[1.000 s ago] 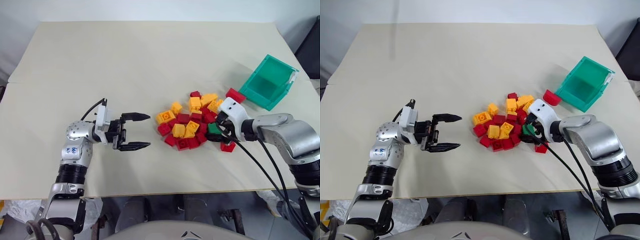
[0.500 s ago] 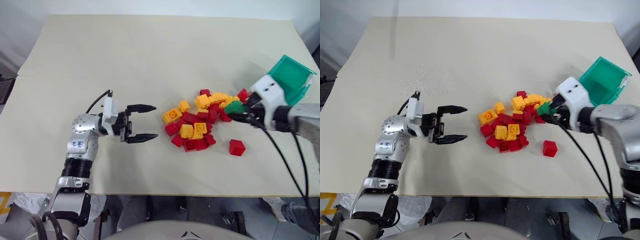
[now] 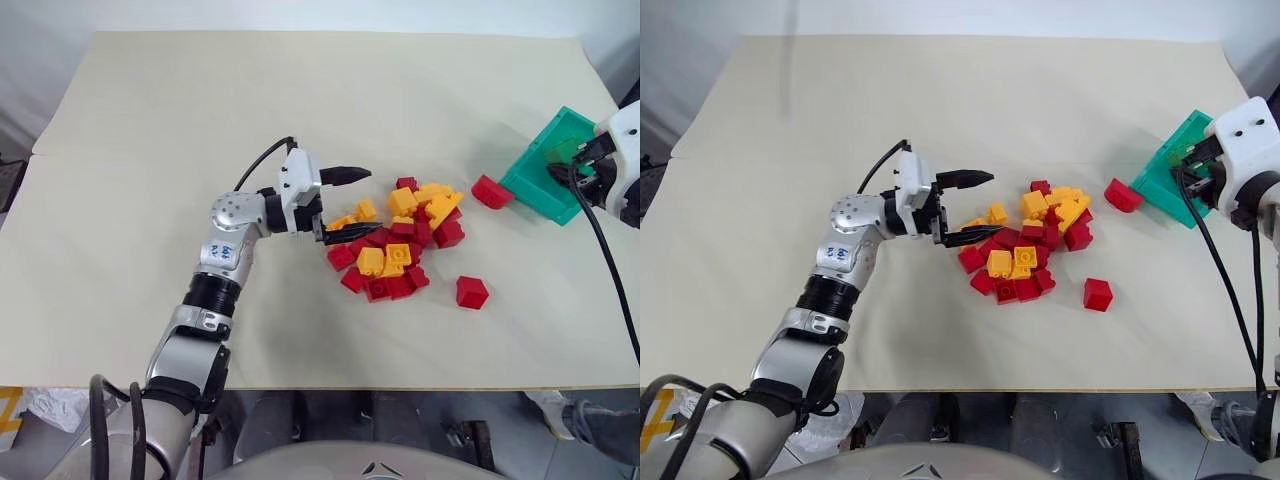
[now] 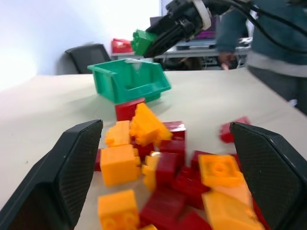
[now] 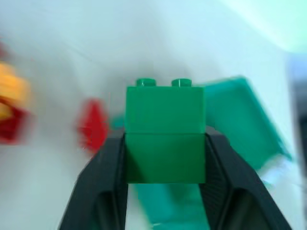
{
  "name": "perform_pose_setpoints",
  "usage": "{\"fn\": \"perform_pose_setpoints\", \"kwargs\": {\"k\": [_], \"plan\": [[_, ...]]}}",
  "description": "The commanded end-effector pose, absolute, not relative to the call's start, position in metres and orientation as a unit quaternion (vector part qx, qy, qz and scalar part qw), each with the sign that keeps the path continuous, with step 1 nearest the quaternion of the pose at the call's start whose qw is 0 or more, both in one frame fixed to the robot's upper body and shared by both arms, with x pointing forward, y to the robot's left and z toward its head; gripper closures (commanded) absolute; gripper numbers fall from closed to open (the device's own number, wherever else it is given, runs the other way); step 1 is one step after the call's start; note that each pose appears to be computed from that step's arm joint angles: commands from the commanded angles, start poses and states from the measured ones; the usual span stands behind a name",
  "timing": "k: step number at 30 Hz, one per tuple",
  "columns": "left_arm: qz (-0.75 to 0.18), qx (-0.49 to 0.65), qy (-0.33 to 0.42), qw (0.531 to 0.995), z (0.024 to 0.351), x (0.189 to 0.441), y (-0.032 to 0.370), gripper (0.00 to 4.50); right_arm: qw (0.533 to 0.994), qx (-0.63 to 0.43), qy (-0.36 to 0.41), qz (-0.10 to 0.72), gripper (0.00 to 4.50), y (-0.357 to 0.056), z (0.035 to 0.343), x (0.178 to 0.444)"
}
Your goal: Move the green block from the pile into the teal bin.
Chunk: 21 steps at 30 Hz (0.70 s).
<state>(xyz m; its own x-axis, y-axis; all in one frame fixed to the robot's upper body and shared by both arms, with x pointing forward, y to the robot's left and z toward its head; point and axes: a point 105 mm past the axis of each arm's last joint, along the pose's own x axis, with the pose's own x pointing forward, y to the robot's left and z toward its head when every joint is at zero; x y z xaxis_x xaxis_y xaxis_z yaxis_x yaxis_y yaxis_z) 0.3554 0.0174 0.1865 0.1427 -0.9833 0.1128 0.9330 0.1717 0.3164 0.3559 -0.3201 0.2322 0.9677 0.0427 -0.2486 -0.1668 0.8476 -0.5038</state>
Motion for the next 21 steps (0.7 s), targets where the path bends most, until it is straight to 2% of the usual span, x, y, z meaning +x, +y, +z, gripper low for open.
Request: {"fn": "perform_pose_setpoints", "kwargs": {"k": [1, 5, 10, 13, 16, 21], "plan": [[-0.625, 0.098, -0.161, 0.758, 0.196, 0.362, 0.007, 0.00, 0.952, -0.291, 0.092, 0.027, 3.00, -0.329, 0.239, 0.368], [-0.609, 0.101, -0.164, 0.769, 0.202, 0.369, 0.000, 0.00, 0.952, -0.292, 0.087, 0.022, 1.73, -0.332, 0.234, 0.384], [-0.593, 0.092, -0.161, 0.784, 0.205, 0.376, 0.002, 0.00, 0.952, -0.295, 0.081, 0.020, 0.03, -0.334, 0.236, 0.392], [-0.591, 0.084, -0.149, 0.788, 0.203, 0.377, 0.008, 0.00, 0.951, -0.296, 0.075, 0.036, 0.01, -0.329, 0.239, 0.390], [-0.609, 0.072, -0.142, 0.777, 0.200, 0.371, 0.019, 0.00, 0.948, -0.295, 0.066, 0.101, 0.01, -0.310, 0.238, 0.379], [-0.614, 0.047, -0.135, 0.776, 0.193, 0.356, 0.056, 0.00, 0.925, -0.266, 0.063, 0.264, 0.01, -0.273, 0.223, 0.334]]}}
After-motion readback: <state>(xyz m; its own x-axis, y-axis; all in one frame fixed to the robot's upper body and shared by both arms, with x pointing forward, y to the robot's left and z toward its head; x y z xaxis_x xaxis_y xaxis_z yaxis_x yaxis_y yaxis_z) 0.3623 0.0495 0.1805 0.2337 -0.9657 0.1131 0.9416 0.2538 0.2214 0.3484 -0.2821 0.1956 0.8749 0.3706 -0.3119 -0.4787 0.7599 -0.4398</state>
